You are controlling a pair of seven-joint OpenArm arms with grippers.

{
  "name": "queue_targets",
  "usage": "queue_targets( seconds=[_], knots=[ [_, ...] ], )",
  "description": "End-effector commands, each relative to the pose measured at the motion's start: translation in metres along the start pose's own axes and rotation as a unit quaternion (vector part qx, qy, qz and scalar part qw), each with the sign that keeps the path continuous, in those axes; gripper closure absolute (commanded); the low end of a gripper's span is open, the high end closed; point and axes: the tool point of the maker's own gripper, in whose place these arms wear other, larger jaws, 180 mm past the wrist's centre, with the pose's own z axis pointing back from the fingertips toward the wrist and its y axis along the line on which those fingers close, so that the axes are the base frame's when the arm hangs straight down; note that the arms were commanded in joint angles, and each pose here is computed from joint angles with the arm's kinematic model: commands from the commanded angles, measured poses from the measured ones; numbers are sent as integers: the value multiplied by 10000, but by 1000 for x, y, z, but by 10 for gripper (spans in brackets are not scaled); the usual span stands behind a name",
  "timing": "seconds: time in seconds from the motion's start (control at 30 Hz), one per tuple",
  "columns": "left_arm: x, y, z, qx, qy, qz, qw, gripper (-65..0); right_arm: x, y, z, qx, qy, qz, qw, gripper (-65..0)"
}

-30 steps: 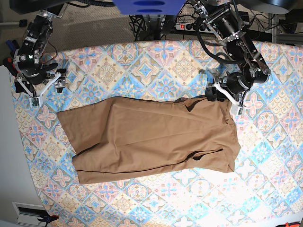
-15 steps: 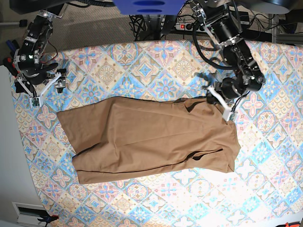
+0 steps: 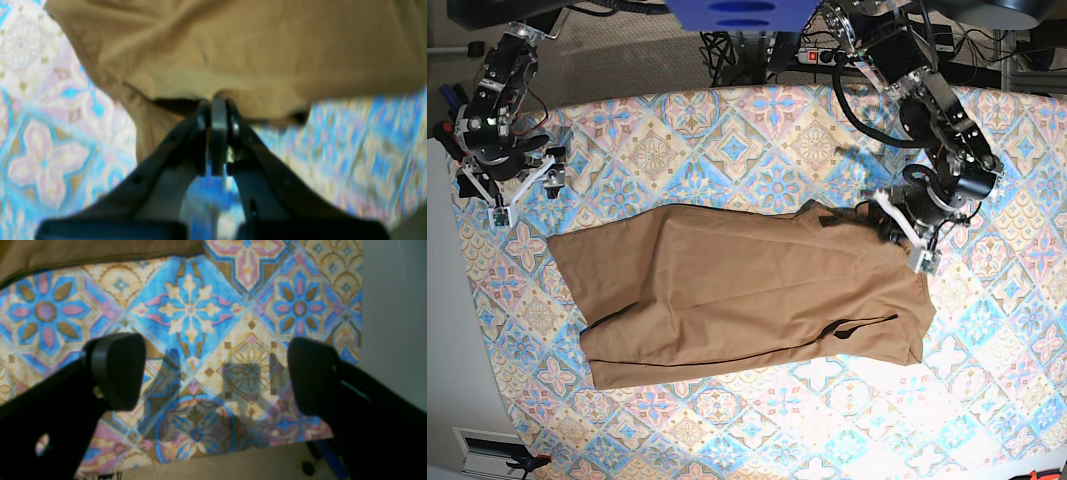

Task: Layout the t-shirt on the table in an organized manner, then fold the t-shirt properly
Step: 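Pull the grasped shoulder edge away from the shirt body with the left gripper, then grasp the shirt's hem corner with the right gripper and pull outward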

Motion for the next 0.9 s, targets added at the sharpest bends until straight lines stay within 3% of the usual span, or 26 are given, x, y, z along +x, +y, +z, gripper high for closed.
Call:
queue_targets(
  seconds=[0.0, 0.23, 0.37, 0.43, 0.67, 0.77, 0.87],
  knots=[
    [17, 2, 11, 104, -274, -153, 9995, 0, 13, -7, 5, -85, -213, 53, 9997, -650],
    [-32, 17, 26, 353, 476, -327, 9977, 0, 12, 10, 1, 94, -318, -188, 9993, -650],
    [-67, 25, 37, 453, 926, -421, 9938, 0, 53, 8, 2, 81, -1110, -259, 9935, -650],
    [-82, 30, 43, 501, 1140, -472, 9911, 0, 63, 9, 2, 98, -1279, -319, 9912, -650],
    [-100, 41, 53, 634, 1451, -596, 9856, 0, 34, 24, -24, 410, -853, -675, 9932, -650],
    [-100, 42, 53, 640, 1450, -591, 9856, 0, 54, 40, -32, 1050, -1153, -906, 9836, -650],
    [-100, 42, 53, 640, 1450, -591, 9856, 0, 72, 26, -33, 1176, -1475, -1301, 9734, -650]
  ],
)
